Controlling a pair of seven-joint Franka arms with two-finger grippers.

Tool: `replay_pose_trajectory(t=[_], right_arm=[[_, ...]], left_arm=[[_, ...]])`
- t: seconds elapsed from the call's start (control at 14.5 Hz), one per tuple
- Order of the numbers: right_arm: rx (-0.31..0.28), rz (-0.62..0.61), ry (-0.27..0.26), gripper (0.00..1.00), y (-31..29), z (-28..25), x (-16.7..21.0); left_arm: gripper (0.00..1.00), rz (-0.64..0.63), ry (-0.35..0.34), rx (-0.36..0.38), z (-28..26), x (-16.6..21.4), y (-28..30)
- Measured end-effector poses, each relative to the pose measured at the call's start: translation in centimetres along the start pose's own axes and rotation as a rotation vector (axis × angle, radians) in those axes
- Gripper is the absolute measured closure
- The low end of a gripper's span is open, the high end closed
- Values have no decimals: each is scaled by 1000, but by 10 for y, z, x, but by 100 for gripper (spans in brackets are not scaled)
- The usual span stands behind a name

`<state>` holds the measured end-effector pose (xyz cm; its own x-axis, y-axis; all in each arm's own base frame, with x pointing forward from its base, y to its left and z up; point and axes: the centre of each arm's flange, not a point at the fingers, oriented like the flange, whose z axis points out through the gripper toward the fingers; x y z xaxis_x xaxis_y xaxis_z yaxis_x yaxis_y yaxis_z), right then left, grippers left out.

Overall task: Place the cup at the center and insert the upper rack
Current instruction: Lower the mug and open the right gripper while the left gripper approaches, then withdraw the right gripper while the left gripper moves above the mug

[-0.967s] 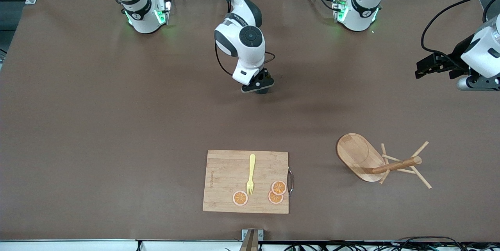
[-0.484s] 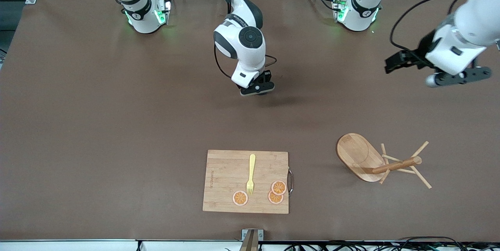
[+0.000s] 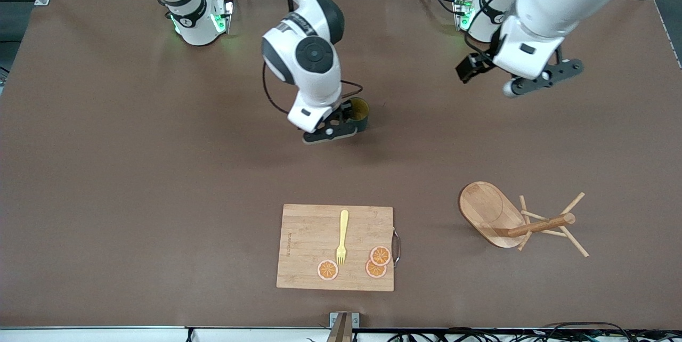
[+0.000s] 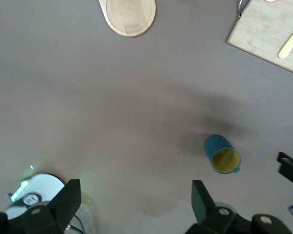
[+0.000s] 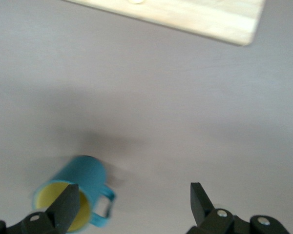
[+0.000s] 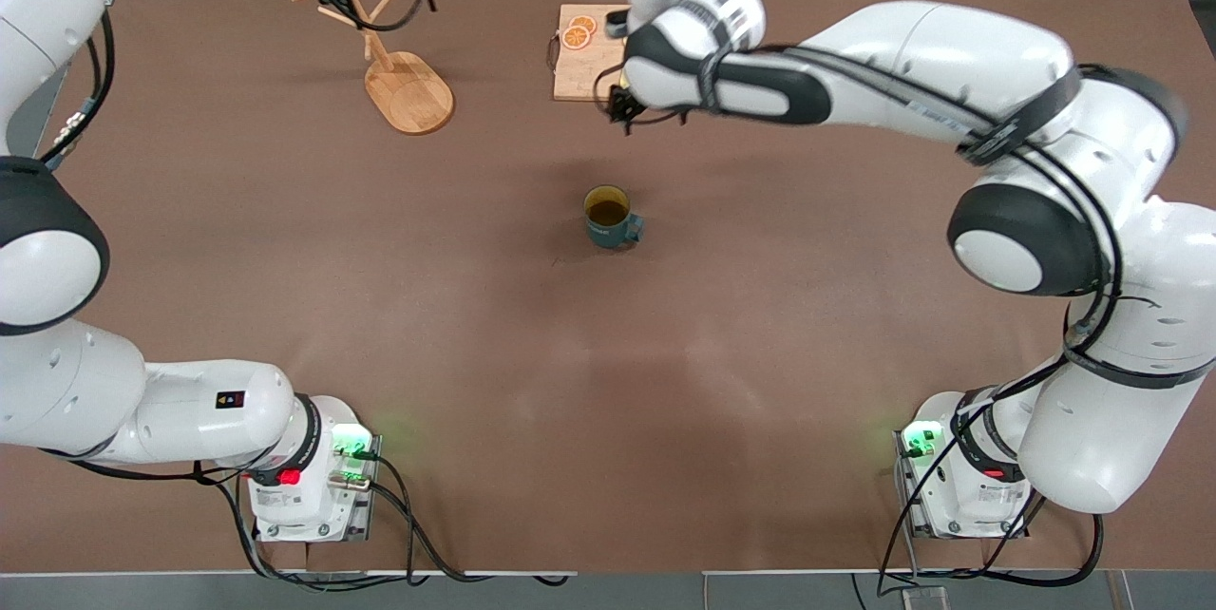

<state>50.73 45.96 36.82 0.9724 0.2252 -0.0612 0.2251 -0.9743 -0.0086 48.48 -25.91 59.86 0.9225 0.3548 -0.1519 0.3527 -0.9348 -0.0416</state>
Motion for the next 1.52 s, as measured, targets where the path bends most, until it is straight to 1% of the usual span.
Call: replay_pose_trajectory(t=[0.21, 0.41, 0.48, 0.62, 0.76, 0.9, 1.04, 1.17, 1.31, 1.52], right_arm=[[-3, -70, -39, 0, 82, -22, 26], [15, -165, -67, 0, 196, -50, 47], [24, -194, -67, 0, 237, -61, 50], [38, -231, -46, 0, 313, -87, 50], [46, -266, -23, 0, 379, -111, 45], [43, -298, -4, 0, 437, -128, 38], [35, -276, -7, 0, 479, -137, 29], [31, -182, -6, 0, 500, -145, 21], [33, -76, -30, 0, 509, -152, 13], [1, -14, -36, 0, 518, -179, 3]], left_arm=[[0, -77, 21, -14, 11, -39, 39], [0, -193, 43, -50, 26, -70, 75], [0, -213, 55, -46, 34, -79, 86], [0, -255, 98, -21, 55, -101, 113], [0, -293, 161, 8, 88, -134, 147], [0, -317, 226, 14, 125, -172, 182], [0, -322, 297, 5, 162, -215, 216], [0, -315, 382, -4, 199, -255, 244], [0, -306, 475, -13, 246, -292, 264], [0, -308, 593, 3, 327, -330, 277]])
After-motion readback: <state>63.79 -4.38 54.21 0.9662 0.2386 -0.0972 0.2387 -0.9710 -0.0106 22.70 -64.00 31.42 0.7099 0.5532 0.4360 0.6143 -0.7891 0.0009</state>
